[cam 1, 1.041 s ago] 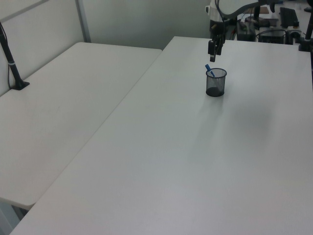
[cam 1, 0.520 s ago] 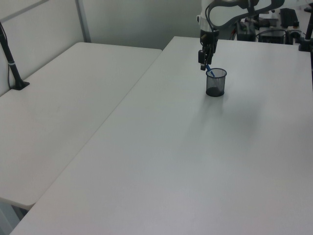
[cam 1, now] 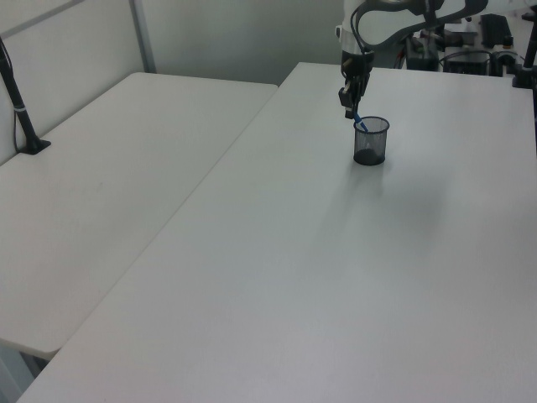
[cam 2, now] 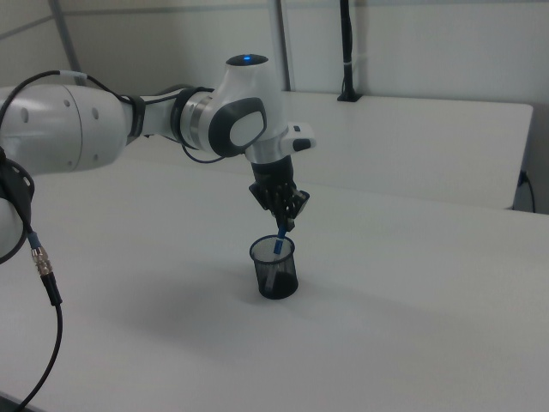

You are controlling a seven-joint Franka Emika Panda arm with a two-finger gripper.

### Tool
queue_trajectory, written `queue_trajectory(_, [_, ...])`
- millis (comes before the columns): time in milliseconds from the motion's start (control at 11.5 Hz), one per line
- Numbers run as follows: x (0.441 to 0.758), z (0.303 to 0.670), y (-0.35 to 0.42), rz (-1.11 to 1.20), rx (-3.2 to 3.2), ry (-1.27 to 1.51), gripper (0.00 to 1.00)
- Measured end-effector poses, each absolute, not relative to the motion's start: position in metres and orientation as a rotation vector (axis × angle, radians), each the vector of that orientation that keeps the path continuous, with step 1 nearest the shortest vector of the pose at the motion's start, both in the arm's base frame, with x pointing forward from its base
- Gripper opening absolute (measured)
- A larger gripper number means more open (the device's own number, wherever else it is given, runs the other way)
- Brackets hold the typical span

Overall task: Remove the marker
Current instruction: 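Close the gripper on the blue-capped marker and lift it out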

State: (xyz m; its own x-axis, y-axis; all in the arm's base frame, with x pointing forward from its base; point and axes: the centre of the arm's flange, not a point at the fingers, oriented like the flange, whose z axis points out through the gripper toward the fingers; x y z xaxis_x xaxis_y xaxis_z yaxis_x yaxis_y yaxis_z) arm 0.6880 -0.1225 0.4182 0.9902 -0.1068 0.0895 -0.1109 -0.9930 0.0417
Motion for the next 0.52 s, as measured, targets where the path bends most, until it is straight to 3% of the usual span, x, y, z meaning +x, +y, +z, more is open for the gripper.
queue_trajectory(520, [0.6881,0.4281,-0.1259,0.159,3.082,-0.172,0.18])
